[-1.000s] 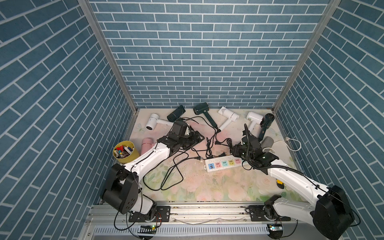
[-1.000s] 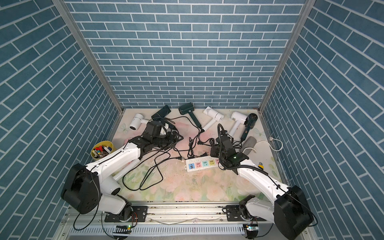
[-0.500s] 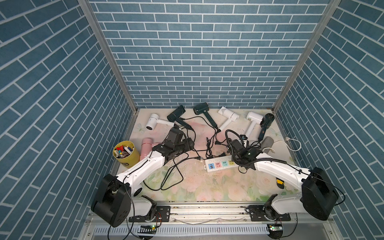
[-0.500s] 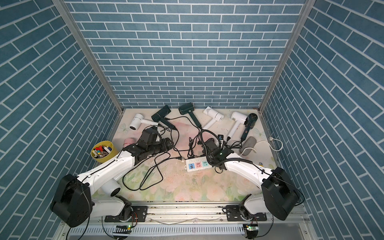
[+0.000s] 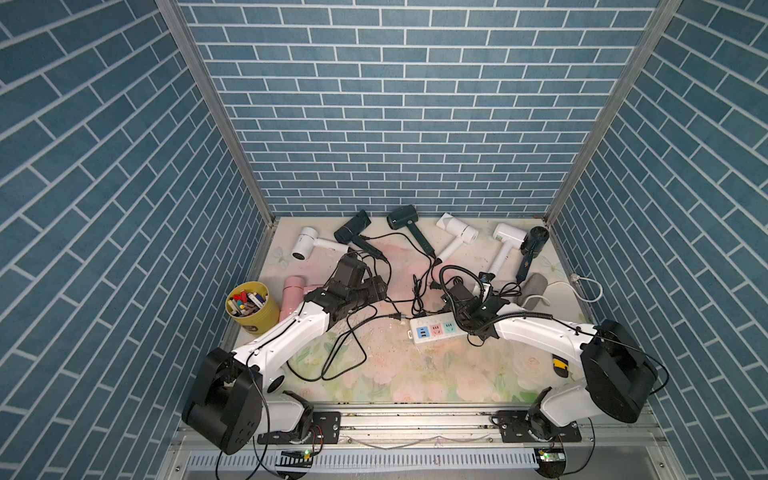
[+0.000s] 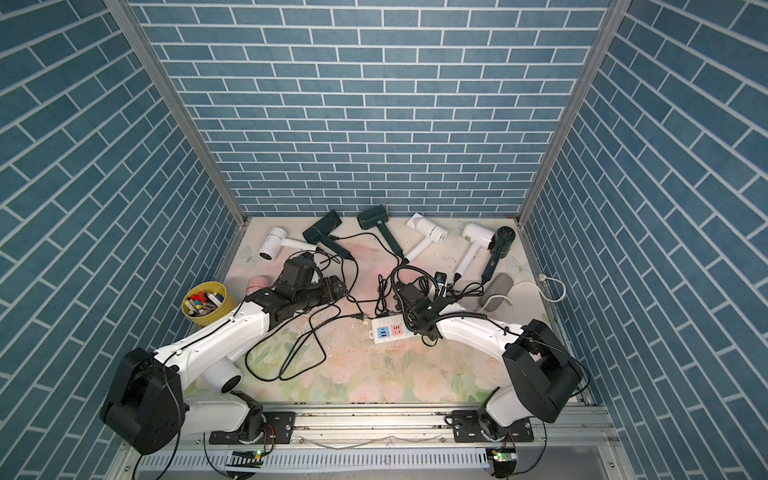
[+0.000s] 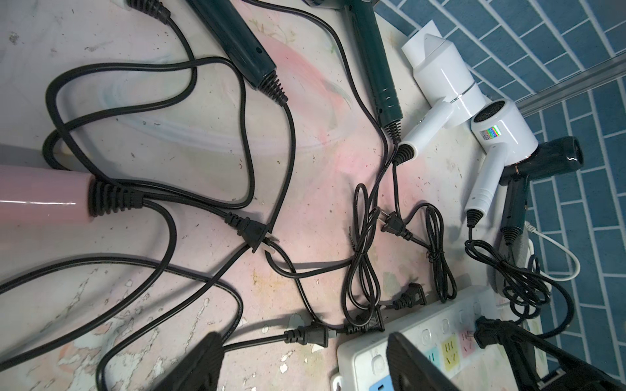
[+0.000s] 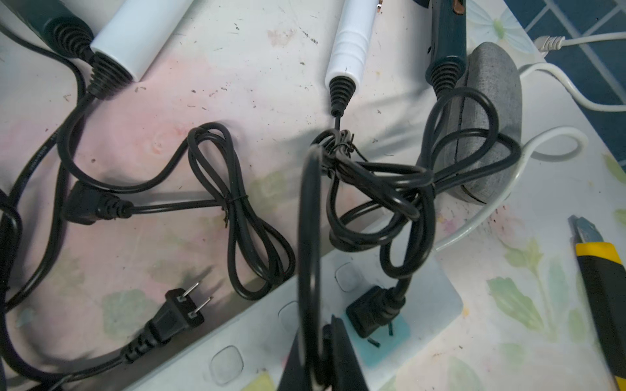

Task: Charge the blow dryers
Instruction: Insert the plug into the socket.

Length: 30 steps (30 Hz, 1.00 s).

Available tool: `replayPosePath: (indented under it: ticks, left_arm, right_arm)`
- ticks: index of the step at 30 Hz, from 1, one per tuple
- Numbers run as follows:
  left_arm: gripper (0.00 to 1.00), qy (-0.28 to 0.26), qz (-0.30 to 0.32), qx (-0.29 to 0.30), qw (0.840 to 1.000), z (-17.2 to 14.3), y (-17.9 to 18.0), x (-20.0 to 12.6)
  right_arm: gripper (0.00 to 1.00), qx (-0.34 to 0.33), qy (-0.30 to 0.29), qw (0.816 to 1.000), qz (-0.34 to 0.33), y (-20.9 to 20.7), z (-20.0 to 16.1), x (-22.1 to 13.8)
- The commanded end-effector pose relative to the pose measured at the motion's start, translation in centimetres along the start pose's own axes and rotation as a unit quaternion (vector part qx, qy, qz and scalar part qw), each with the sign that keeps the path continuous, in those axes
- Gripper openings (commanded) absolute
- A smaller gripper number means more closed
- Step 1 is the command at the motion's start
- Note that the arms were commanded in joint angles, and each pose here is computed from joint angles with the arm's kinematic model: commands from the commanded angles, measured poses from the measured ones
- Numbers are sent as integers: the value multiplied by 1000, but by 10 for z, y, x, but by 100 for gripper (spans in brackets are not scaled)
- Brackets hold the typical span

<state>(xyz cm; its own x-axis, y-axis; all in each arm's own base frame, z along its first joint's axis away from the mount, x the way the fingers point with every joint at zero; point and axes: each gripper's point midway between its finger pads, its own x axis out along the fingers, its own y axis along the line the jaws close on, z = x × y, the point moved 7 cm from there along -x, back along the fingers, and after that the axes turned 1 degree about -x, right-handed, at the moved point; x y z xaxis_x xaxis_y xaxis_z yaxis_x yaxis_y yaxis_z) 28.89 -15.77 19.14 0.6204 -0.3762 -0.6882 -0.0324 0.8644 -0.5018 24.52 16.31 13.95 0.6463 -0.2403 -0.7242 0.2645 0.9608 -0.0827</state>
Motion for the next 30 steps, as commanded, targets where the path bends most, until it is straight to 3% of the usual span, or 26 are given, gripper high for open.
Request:
replayPosePath:
  ticks: [1, 30]
  left_arm:
    - [81, -1, 10, 4, 1000, -1, 6, 2]
    - [81, 12, 7, -1, 1000, -4, 7, 9]
  right_arm:
    - [0, 44, -9, 999, -4, 6, 3, 1]
    - [0, 28, 7, 998, -57, 3, -13, -5]
